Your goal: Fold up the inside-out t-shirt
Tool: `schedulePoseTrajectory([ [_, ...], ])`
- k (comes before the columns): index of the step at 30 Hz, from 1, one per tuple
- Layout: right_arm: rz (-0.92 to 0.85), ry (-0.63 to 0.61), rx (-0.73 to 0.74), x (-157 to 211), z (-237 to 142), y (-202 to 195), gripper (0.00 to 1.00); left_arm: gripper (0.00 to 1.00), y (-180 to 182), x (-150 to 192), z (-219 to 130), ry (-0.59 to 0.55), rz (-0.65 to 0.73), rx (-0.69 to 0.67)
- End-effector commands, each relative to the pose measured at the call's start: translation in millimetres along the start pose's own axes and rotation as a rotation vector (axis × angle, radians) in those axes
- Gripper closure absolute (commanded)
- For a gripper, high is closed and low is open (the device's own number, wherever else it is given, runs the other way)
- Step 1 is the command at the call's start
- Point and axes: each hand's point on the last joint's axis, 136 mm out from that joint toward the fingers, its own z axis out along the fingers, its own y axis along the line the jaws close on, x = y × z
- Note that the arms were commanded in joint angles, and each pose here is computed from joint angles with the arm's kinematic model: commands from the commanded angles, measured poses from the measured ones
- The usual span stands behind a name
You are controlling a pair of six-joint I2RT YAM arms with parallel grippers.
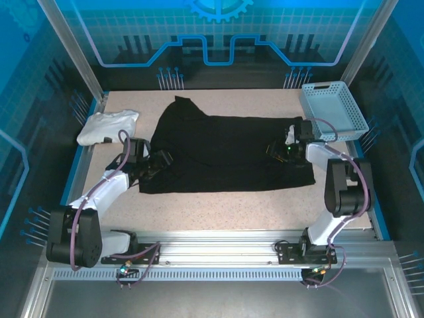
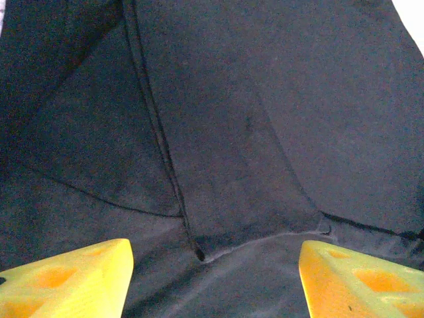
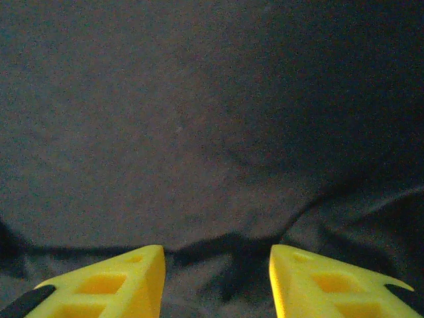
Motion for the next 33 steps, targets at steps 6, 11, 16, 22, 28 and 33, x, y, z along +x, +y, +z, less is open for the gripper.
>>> schedulePoseTrajectory([
  [6,-0.108,0.044,0.042,26,-10,7,0.50,0.32,-15,10,23,0.082,0.025,0.017],
  [11,-0.100,0.054,0.034,25,-6,8,0.50,0.39,-19,27,38,0.132,0.048,0.005],
  [16,-0.098,0.054,0.035,26,-6,7,0.50,0.49,-21,37,53,0.175,0.061,-0.002],
  [22,-0.105,0.046,0.046,26,-11,6,0.50,0.69,-24,36,61,0.176,0.074,0.000],
  [28,-0.110,0.045,0.056,24,-14,5,0.50,0.94,-36,19,62,0.141,0.122,0.001],
  [33,-0.116,0.035,0.060,20,-18,5,0.50,1.00,-61,-7,60,0.097,0.183,0.019],
])
